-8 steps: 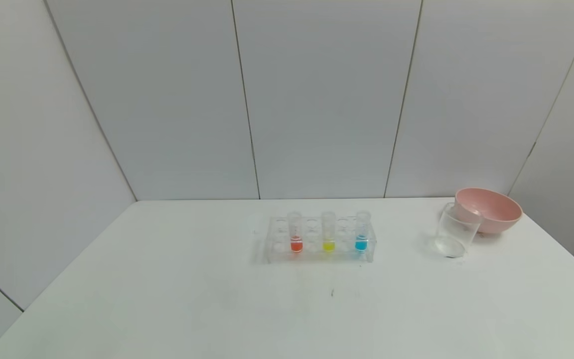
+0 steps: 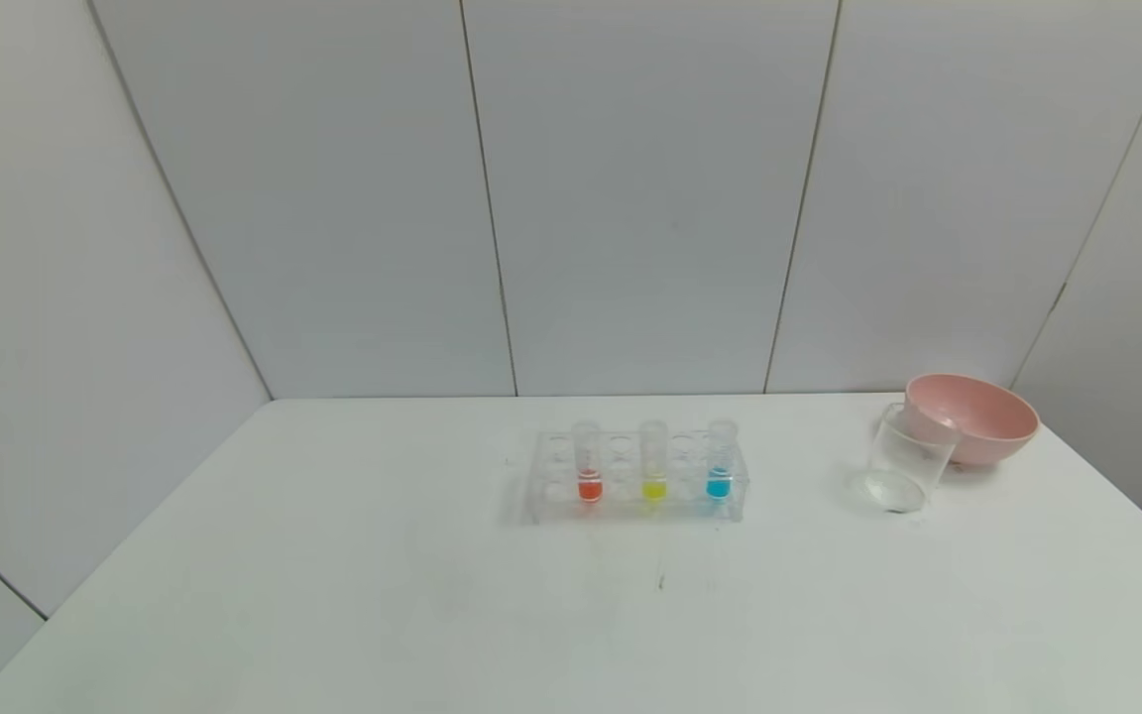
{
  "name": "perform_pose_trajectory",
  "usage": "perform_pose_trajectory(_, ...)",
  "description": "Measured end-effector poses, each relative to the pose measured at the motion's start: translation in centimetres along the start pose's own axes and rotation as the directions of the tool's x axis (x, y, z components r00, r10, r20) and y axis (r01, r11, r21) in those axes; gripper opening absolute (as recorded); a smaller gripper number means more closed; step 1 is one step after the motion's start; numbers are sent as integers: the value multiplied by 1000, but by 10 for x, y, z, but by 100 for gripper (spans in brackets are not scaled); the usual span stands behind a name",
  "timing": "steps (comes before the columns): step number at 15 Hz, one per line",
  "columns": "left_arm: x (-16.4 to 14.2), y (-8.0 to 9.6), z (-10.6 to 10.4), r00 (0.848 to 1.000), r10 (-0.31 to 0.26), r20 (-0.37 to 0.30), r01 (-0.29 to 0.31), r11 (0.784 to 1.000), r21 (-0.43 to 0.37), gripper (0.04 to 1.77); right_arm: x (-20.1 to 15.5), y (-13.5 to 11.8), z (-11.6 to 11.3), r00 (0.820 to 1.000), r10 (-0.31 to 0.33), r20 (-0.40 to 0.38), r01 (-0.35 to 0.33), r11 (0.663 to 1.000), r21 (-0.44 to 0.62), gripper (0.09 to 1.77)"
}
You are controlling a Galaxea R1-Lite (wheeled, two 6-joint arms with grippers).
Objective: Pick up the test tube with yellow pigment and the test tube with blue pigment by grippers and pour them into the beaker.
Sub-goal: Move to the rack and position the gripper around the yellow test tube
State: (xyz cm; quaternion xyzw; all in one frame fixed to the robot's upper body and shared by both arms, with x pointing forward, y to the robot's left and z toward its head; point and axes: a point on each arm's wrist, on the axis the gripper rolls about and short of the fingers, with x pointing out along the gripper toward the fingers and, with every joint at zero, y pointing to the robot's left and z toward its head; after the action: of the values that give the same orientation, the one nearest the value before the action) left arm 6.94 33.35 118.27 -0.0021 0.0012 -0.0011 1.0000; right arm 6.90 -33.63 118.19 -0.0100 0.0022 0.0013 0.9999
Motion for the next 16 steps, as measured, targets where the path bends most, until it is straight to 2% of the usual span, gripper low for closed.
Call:
perform_pose_trajectory(9,0,0,0,1000,0,0,0,1000,0,176,0,0,1,1000,-2,9,2,1000,4,171)
perform_pose_trajectory(12,0,0,0,1000,0,0,0,1000,0,176,-4,0,17,998,-2,57,1,1000,7,171)
perform_pose_trajectory(16,0,0,0,1000,0,0,0,1000,0,176,3,-1,46,998,9,61,-9,1000,8,171)
